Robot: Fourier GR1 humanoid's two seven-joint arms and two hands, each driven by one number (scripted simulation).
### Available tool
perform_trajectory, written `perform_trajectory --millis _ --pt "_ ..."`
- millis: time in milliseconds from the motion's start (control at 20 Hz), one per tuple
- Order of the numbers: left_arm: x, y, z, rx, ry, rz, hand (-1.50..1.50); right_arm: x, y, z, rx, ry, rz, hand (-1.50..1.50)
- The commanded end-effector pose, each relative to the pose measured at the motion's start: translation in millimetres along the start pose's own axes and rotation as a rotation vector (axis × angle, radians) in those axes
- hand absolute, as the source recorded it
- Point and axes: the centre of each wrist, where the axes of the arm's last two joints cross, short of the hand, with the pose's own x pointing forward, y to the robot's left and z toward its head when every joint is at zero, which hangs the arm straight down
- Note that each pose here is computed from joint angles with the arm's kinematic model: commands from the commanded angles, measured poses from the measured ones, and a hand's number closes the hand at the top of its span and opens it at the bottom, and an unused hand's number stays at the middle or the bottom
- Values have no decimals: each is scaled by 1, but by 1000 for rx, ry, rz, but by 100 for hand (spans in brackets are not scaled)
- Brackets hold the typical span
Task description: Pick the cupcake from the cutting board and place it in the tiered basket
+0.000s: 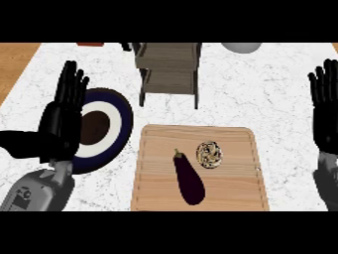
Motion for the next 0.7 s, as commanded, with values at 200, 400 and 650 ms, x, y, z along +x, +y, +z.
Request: perform_trajectory --millis 200,400,650 --pt "-32 37 13 -97 218 -140 0 44 125 35 741 -231 -271 150" --pt "-45 66 21 -105 345 -148 0 -22 116 75 385 67 112 -150" --pt "-40 93 20 -128 342 -134 0 -37 129 96 463 -77 178 -150"
